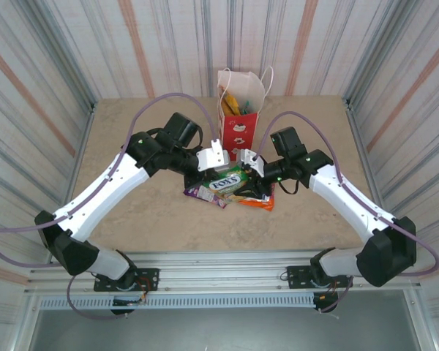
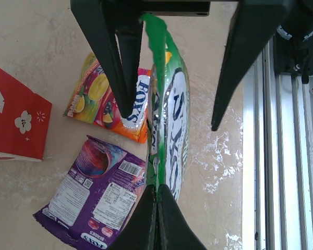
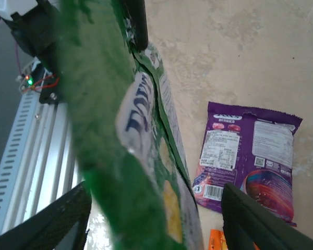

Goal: Place the snacks into the paper bag

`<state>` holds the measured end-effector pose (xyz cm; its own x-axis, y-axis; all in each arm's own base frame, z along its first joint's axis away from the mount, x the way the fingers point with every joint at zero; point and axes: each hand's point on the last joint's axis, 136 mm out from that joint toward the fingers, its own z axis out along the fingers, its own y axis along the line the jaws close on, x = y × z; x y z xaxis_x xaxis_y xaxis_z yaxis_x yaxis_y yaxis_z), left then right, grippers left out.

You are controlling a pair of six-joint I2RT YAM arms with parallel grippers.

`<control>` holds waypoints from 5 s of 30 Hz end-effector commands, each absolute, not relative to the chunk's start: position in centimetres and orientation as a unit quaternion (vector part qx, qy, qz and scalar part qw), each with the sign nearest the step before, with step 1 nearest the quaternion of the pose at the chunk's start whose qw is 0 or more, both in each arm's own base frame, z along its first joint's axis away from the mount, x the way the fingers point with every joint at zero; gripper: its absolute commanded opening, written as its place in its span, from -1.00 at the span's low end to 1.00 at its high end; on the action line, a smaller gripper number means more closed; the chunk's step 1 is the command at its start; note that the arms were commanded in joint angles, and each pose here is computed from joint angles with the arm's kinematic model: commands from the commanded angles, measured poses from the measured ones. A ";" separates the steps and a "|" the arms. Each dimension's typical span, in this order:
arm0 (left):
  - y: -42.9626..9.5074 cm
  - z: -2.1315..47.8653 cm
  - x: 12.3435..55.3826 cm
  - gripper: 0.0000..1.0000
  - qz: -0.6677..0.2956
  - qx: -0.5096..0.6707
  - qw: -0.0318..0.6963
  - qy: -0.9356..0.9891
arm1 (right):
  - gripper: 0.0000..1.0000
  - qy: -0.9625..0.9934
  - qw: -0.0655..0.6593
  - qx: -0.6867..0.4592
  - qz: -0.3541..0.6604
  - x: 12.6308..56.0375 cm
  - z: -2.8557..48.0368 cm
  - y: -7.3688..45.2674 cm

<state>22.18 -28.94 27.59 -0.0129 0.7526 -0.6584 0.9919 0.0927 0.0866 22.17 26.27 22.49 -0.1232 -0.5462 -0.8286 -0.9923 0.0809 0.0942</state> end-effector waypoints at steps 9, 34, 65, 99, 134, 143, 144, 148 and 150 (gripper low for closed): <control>-28.4 30.1 24.3 -1.00 -0.160 0.606 0.358 0.692 | -0.43 0.652 0.336 -0.579 0.357 22.4 23.9 26.5; -20.4 22.9 32.9 0.24 -0.244 0.139 0.392 0.876 | -0.78 0.641 0.679 -0.234 0.270 34.3 42.1 21.5; -20.3 20.9 35.0 0.24 -0.238 0.136 0.367 0.889 | -0.72 0.692 0.708 -0.123 0.074 54.9 37.5 22.6; -18.6 17.2 30.9 0.14 -0.264 0.049 0.244 0.932 | 0.14 0.788 0.562 -0.161 0.191 38.7 31.1 23.0; -19.0 5.0 35.2 -0.41 -0.161 0.120 0.096 0.975 | 0.20 0.872 0.366 -0.097 0.309 30.9 18.3 22.9; -19.0 3.2 35.8 -0.59 -0.145 0.135 0.071 0.978 | 0.22 0.872 0.359 -0.098 0.318 31.3 17.7 22.8; -19.1 3.1 35.7 -0.60 -0.149 0.136 0.067 0.977 | 0.22 0.872 0.358 -0.097 0.320 31.4 17.7 22.8; -19.0 2.6 35.5 -0.69 -0.147 0.135 0.058 0.978 | 0.23 0.871 0.357 -0.097 0.323 31.5 17.7 22.7; -19.0 2.6 35.4 -0.82 -0.146 0.138 0.056 0.978 | 0.23 0.870 0.358 -0.098 0.324 31.4 17.8 22.6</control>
